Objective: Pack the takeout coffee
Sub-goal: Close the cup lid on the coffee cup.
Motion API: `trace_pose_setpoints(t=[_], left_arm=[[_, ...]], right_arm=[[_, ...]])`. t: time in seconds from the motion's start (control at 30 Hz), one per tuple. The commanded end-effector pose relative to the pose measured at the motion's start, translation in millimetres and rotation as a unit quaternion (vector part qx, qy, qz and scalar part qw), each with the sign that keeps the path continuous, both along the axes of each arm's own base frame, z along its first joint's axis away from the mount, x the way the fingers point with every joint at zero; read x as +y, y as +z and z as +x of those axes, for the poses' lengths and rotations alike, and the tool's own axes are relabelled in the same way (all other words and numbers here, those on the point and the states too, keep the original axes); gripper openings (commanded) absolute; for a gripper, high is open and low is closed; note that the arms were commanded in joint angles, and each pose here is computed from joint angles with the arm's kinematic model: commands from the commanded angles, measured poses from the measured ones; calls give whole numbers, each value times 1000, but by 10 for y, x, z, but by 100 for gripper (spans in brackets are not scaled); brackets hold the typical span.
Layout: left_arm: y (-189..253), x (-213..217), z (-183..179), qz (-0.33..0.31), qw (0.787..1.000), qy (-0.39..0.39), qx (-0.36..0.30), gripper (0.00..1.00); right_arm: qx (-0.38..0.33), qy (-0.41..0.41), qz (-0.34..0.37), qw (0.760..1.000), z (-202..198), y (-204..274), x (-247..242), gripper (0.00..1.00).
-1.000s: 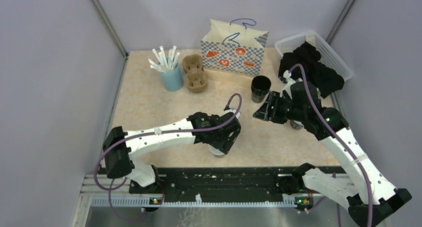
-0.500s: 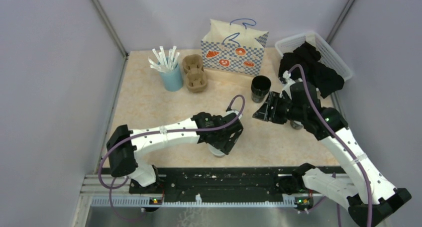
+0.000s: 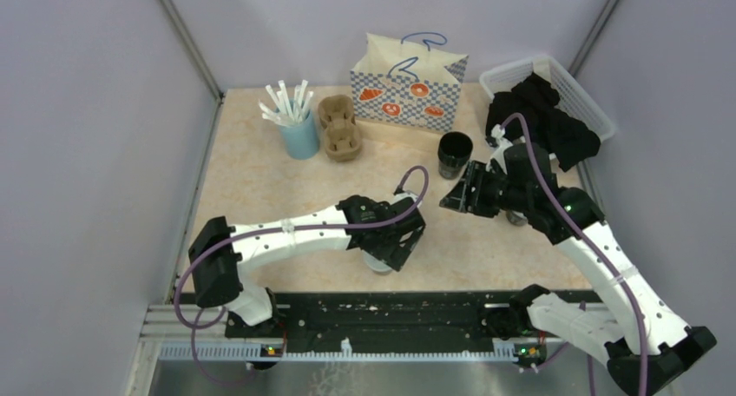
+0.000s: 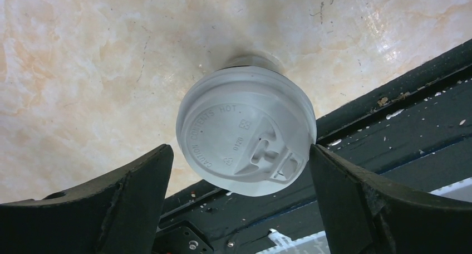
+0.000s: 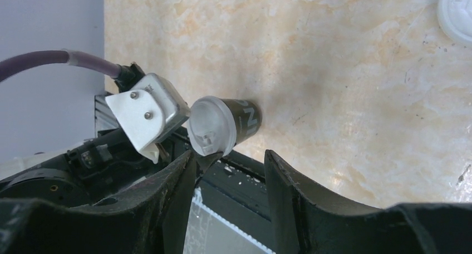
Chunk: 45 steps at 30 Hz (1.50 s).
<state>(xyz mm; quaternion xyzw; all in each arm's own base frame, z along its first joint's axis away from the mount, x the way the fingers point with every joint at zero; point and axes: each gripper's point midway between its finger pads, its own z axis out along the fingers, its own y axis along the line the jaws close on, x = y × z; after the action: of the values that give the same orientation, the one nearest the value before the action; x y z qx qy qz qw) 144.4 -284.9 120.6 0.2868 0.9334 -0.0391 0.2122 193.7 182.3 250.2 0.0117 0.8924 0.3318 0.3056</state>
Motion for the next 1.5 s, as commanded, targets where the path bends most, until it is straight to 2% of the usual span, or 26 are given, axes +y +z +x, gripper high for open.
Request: trace_pose_setpoints(t=[0.0, 0.13, 0.27, 0.37, 0.47, 0.57, 0.7, 0.83, 1.0, 1.23, 1.4, 1.47], left_arm=[[284, -133, 47, -39, 999, -3, -20, 99], [639, -262, -68, -100, 995, -13, 1, 99], [931, -237, -235, -187, 982, 9, 31, 98], [926, -120, -289, -261, 961, 39, 81, 93], [795, 117, -193, -315, 936, 90, 126, 85], [707, 282, -102, -354, 916, 123, 147, 83], [484, 338, -81, -358, 903, 149, 183, 80], [392, 347, -7, -374, 893, 169, 185, 77], [280, 365, 40, -375, 890, 181, 187, 73], [105, 360, 81, -359, 895, 180, 195, 64], [-40, 384, 64, -337, 901, 178, 209, 59], [-106, 404, 46, -326, 903, 179, 214, 57]], right_arm=[[-10, 9, 3, 1000, 25, 0, 23, 50], [7, 30, 10, 999, -19, -113, 95, 55], [63, 131, 80, 986, -219, -306, 443, 55], [104, 185, 129, 969, -376, -505, 667, 55], [129, 218, 134, 958, -482, -666, 833, 54], [137, 243, 134, 951, -545, -754, 971, 51], [147, 243, 135, 949, -516, -911, 1039, 51], [159, 242, 133, 948, -475, -1052, 1075, 50], [166, 245, 120, 947, -441, -1183, 1090, 49], [176, 245, 112, 947, -422, -1323, 1098, 48], [183, 241, 110, 947, -396, -1415, 1116, 39], [187, 236, 107, 948, -398, -1470, 1104, 38]])
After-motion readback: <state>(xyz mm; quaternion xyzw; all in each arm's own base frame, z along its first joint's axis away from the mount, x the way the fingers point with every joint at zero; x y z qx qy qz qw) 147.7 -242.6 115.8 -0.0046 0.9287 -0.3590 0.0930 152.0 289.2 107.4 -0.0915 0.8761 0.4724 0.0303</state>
